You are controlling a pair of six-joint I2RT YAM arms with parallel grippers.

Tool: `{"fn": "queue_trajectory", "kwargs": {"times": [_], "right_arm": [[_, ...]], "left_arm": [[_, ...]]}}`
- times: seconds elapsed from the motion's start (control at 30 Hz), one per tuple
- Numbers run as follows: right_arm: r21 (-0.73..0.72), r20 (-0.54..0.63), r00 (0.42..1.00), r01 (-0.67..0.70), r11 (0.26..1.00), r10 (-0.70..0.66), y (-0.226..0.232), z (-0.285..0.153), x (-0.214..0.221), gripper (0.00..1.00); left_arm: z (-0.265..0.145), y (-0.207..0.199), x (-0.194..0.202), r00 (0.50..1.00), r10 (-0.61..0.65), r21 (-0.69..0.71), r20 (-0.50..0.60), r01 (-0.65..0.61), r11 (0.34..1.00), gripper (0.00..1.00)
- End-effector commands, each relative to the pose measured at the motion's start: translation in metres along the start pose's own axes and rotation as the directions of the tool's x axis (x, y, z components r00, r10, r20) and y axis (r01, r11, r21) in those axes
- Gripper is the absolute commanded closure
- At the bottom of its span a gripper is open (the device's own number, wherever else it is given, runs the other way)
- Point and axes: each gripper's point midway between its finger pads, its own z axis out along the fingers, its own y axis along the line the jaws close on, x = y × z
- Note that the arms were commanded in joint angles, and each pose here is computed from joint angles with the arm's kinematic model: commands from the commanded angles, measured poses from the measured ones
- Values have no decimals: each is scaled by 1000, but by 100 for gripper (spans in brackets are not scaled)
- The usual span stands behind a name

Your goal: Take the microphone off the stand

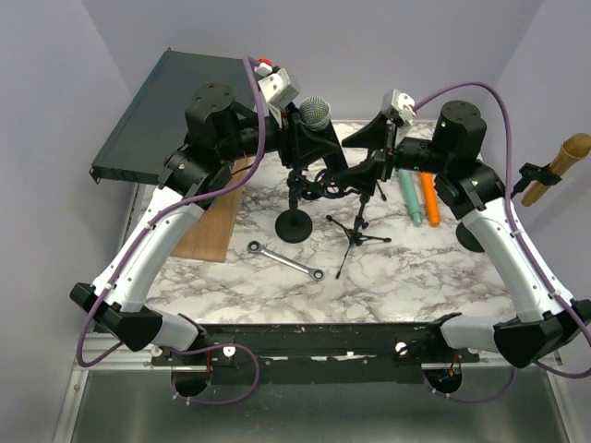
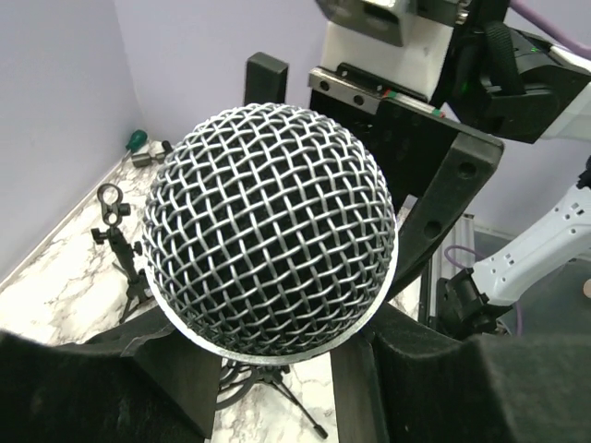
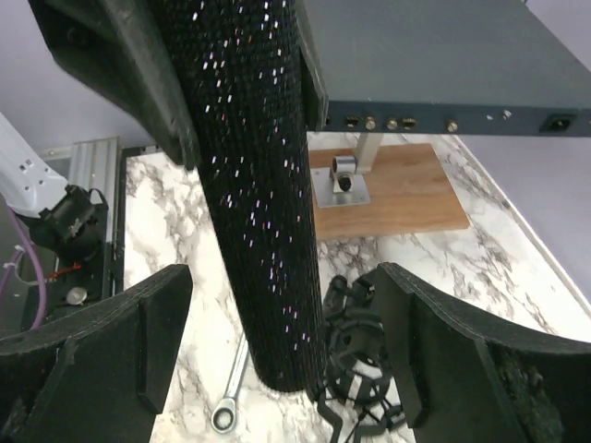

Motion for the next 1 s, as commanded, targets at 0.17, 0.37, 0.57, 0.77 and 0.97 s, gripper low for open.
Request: {"fn": "queue_trajectory", "kwargs": {"times": [0.17,0.37,0.57,0.77,0.97], "right_arm": [[-59,28,999,21,998,-19,4,30,-16,23],[-76,24,1000,22,997,-20,4,38,-6,61],[23,48,998,49,999,-50,-1,27,-14,99],[191,62,997,35,981,-47,-16,4,-22,99],[459,80,997,-25,888,-14,-58,-42,-25,99]], "left_arm": [[5,-18,-13,1000,-9,88,24,7,996,100],[9,-19,-11,999,-30,110,19,28,994,100],[6,-17,-9,1000,-16,96,17,14,995,78],[-5,-14,-17,999,29,35,42,-30,999,10],[-31,-11,-22,991,118,-64,67,-114,991,2]]}}
